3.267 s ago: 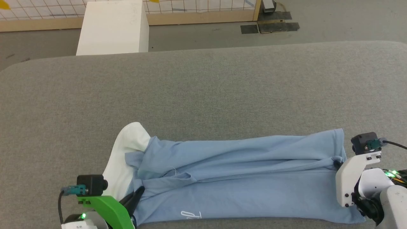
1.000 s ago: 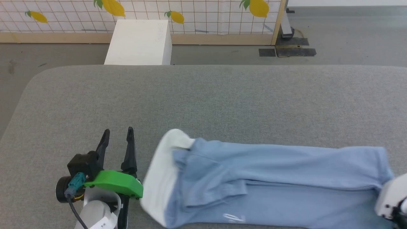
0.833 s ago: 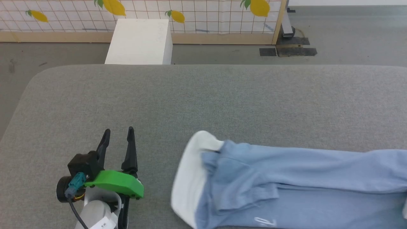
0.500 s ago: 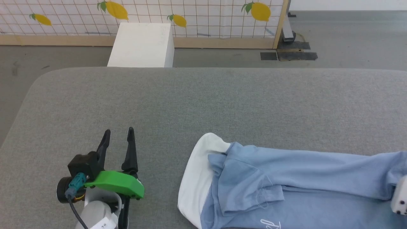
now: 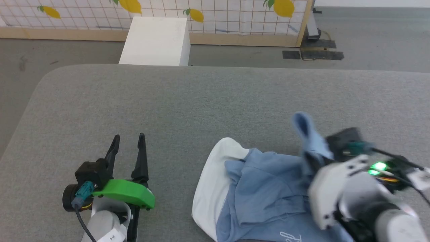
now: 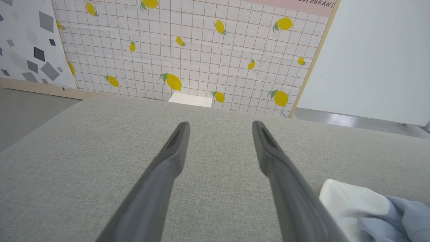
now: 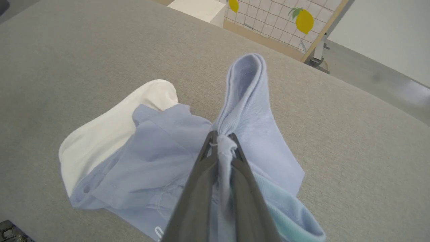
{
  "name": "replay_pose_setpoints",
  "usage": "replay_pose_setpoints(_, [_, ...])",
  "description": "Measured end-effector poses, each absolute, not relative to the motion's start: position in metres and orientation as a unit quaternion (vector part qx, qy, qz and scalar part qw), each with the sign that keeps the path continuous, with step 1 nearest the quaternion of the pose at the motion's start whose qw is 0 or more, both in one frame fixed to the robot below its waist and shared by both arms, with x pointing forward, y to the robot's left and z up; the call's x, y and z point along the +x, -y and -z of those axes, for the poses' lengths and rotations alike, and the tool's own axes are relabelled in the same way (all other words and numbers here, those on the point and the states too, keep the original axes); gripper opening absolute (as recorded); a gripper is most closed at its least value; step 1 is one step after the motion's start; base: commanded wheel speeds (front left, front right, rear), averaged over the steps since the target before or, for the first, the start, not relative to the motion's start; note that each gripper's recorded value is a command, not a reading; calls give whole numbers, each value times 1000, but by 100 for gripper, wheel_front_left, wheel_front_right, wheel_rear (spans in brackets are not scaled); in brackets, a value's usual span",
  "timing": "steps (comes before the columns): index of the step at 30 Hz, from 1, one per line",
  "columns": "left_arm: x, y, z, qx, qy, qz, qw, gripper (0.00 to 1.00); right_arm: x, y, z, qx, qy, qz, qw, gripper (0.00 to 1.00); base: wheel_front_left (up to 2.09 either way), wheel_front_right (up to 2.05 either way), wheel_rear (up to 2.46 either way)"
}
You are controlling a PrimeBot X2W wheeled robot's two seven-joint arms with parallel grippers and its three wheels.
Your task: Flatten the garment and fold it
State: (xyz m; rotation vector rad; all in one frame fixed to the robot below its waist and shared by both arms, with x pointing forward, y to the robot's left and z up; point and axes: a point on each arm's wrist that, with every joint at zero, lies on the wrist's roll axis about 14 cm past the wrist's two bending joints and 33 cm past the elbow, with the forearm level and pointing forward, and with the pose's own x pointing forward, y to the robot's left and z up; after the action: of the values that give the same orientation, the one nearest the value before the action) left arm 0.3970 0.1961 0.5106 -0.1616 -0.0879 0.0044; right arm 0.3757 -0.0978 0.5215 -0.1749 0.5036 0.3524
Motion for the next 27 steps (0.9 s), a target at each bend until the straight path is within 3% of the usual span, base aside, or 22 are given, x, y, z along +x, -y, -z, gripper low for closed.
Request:
replay_pose_setpoints(8, [397, -203, -509, -77, 41, -11, 996, 100, 379, -1, -492, -126, -257, -319, 904, 0, 0, 0, 0])
replay_pose_setpoints(19, [399, -215, -497, -74, 25, -29, 996, 100, 374, -57, -423, -117, -330, -405, 845, 0, 0, 0, 0])
replay_pose_setpoints(20, [399, -216, -496, -74, 23, -31, 996, 100, 372, -61, -421, -107, -334, -412, 841, 24, 0, 0, 0])
replay_pose_setpoints(21, [398, -217, -495, -74, 21, -32, 996, 100, 369, -66, -420, -94, -337, -421, 837, 89, 0, 0, 0])
replay_pose_setpoints(22, [398, -218, -494, -74, 20, -34, 996, 100, 367, -70, -420, -82, -339, -429, 833, 100, 0, 0, 0])
replay_pose_setpoints(27, [398, -216, -494, -76, 20, -32, 996, 100, 377, -83, -447, -20, -291, -442, 848, 100, 0, 0, 0])
